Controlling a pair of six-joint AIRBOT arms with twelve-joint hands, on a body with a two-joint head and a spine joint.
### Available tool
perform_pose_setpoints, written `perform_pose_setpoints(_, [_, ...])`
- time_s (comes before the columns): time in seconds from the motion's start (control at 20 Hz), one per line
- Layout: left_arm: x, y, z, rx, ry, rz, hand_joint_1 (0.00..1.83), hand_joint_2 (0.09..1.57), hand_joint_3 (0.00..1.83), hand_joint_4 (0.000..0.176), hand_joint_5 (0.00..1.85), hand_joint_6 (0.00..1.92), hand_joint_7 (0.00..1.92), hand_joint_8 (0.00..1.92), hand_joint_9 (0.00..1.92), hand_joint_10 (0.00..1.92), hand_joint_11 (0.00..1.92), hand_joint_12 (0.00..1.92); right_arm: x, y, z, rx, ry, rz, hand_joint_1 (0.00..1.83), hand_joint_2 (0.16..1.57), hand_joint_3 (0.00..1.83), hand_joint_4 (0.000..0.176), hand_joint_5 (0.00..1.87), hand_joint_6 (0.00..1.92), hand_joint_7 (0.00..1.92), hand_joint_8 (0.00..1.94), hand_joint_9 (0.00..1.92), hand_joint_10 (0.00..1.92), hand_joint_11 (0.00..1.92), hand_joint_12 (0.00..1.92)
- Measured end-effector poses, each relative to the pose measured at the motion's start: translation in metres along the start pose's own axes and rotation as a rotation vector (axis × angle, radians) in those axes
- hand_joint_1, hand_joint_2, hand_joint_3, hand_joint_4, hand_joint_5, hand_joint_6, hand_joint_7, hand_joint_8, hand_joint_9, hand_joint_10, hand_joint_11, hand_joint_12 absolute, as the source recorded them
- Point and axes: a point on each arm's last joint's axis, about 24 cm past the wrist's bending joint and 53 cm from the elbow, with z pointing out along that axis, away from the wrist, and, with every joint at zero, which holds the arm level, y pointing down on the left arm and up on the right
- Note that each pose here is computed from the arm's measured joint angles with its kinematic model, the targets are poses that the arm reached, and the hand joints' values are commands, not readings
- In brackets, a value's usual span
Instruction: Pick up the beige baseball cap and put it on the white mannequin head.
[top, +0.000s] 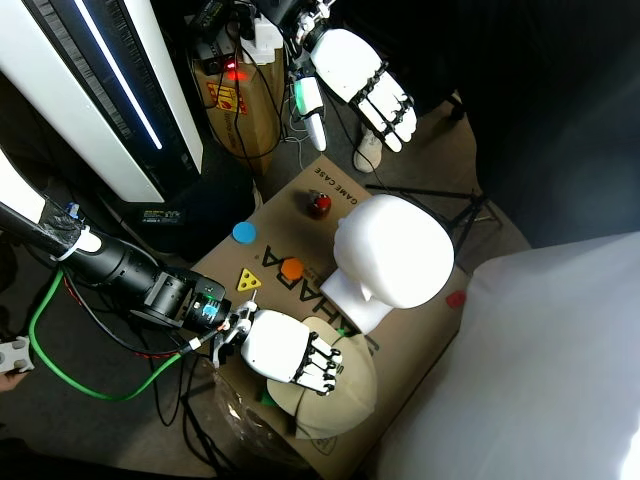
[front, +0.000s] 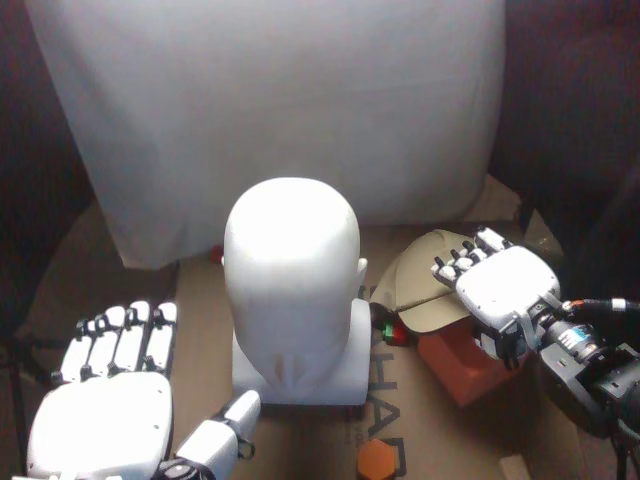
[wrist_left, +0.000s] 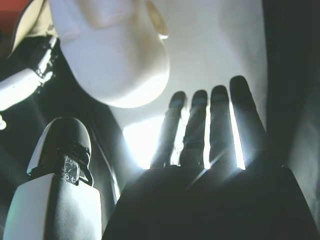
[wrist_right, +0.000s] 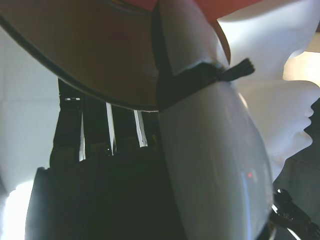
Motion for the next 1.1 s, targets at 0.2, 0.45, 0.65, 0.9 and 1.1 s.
perform_pose_setpoints(0.2, [0.005, -0.012, 0.011, 0.049, 0.022, -0.024, 0.00, 1.13, 0.00, 0.000, 0.03, 0.00, 0.00, 0.00, 0.01, 0.00, 0.00, 0.31, -0.002, -0.002, 0.000, 0.003, -0.005, 0.005, 1.20, 1.09, 0.00, 0.000, 0.51, 0.01, 0.58, 0.01, 0.52, 0.01, 0.07, 1.13])
perform_pose_setpoints(0.45, [0.004, -0.017, 0.023, 0.062, 0.021, -0.049, 0.00, 1.14, 0.00, 0.000, 0.04, 0.00, 0.01, 0.00, 0.04, 0.00, 0.00, 0.43, -0.005, -0.005, 0.001, 0.008, -0.011, 0.009, 1.18, 1.09, 0.00, 0.000, 0.55, 0.02, 0.63, 0.02, 0.57, 0.03, 0.12, 1.14])
perform_pose_setpoints(0.65, [0.007, -0.015, 0.023, 0.059, 0.034, -0.055, 0.00, 1.14, 0.00, 0.000, 0.04, 0.00, 0.01, 0.00, 0.04, 0.00, 0.00, 0.41, -0.010, -0.002, 0.003, 0.003, -0.024, 0.015, 1.19, 1.09, 0.00, 0.000, 0.58, 0.01, 0.66, 0.01, 0.60, 0.02, 0.14, 1.13])
perform_pose_setpoints(0.9, [0.009, -0.013, 0.021, 0.064, 0.039, -0.067, 0.00, 1.14, 0.00, 0.000, 0.04, 0.00, 0.01, 0.00, 0.04, 0.00, 0.00, 0.41, -0.011, -0.002, 0.003, 0.004, -0.026, 0.016, 1.19, 1.09, 0.00, 0.000, 0.59, 0.01, 0.69, 0.01, 0.61, 0.02, 0.18, 1.15])
perform_pose_setpoints(1.1, [0.011, -0.011, 0.019, 0.063, 0.045, -0.061, 0.00, 1.14, 0.00, 0.000, 0.04, 0.00, 0.01, 0.00, 0.03, 0.00, 0.00, 0.38, -0.011, -0.003, 0.004, 0.006, -0.027, 0.016, 1.34, 1.13, 0.00, 0.000, 0.80, 0.83, 0.97, 0.76, 0.85, 1.08, 0.60, 1.32])
